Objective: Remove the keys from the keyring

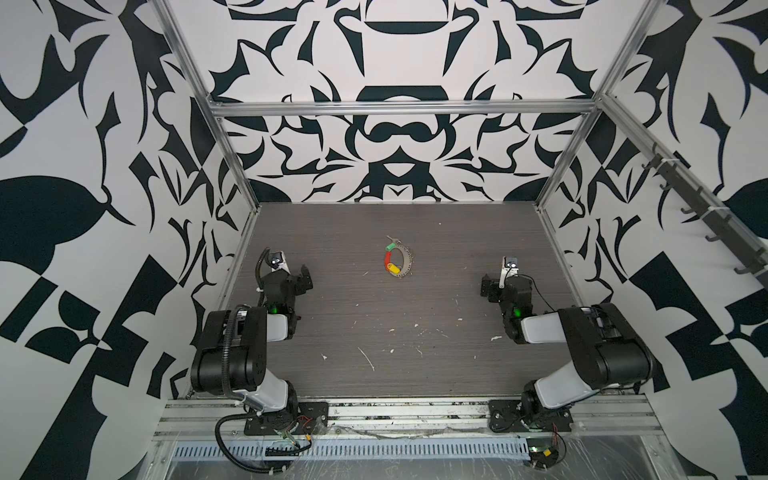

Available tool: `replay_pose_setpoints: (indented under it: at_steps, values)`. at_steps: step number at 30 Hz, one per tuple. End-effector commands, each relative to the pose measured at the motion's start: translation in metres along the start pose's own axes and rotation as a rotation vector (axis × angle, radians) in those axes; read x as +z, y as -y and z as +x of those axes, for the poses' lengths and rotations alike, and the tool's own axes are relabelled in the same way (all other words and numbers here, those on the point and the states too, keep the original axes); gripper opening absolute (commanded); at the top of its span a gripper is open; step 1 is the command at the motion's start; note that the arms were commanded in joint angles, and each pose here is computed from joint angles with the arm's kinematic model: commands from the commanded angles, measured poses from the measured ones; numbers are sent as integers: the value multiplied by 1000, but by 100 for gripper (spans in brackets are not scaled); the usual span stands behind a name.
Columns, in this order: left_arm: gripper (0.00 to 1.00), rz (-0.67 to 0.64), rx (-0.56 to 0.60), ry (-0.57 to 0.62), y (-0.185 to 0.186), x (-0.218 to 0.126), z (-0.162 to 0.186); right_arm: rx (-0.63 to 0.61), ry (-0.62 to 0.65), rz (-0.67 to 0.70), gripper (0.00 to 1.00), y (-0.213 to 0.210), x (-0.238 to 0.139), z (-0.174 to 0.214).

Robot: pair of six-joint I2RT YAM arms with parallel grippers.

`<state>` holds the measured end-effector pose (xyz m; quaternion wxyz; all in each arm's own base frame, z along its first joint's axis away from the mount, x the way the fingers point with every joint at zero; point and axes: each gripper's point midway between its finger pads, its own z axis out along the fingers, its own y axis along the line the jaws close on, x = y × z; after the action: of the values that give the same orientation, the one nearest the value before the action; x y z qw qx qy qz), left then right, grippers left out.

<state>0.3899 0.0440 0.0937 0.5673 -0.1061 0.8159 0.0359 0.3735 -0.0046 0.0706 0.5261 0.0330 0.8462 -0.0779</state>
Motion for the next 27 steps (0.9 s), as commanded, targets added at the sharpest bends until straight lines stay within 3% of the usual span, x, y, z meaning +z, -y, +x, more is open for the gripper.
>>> replay_pose_setpoints:
  at_steps: [1,6,11,14,16,17,19,21,22,27]
  values:
    - [99,-63,-35,23,-10,-9,-23,11,11,-36,100,-5,-8,-44]
    - [99,-48,-72,-5,-5,-20,-47,101,43,-68,100,-7,-28,-76]
    - [99,24,-264,146,3,-45,-100,159,100,38,100,0,-45,-104]
    - [99,90,-460,255,6,-63,-123,346,49,13,100,-7,-41,-107]
    - [99,167,-566,332,10,-80,-132,571,-91,102,100,3,-41,-84]
    - [99,182,-617,369,8,-87,-133,606,-124,64,99,-1,-37,-81]
    - [99,103,-861,409,-18,-96,-119,633,-176,-107,99,-30,-26,-77]
    - [99,-38,-1125,366,-47,-99,-86,655,-211,-173,100,-45,-21,-74]
    - [99,-58,-1159,351,-53,-101,-81,653,-236,-229,100,-56,-20,-74]
    - [99,115,-1065,275,-24,-102,-105,593,-334,-371,93,-106,-20,-71]
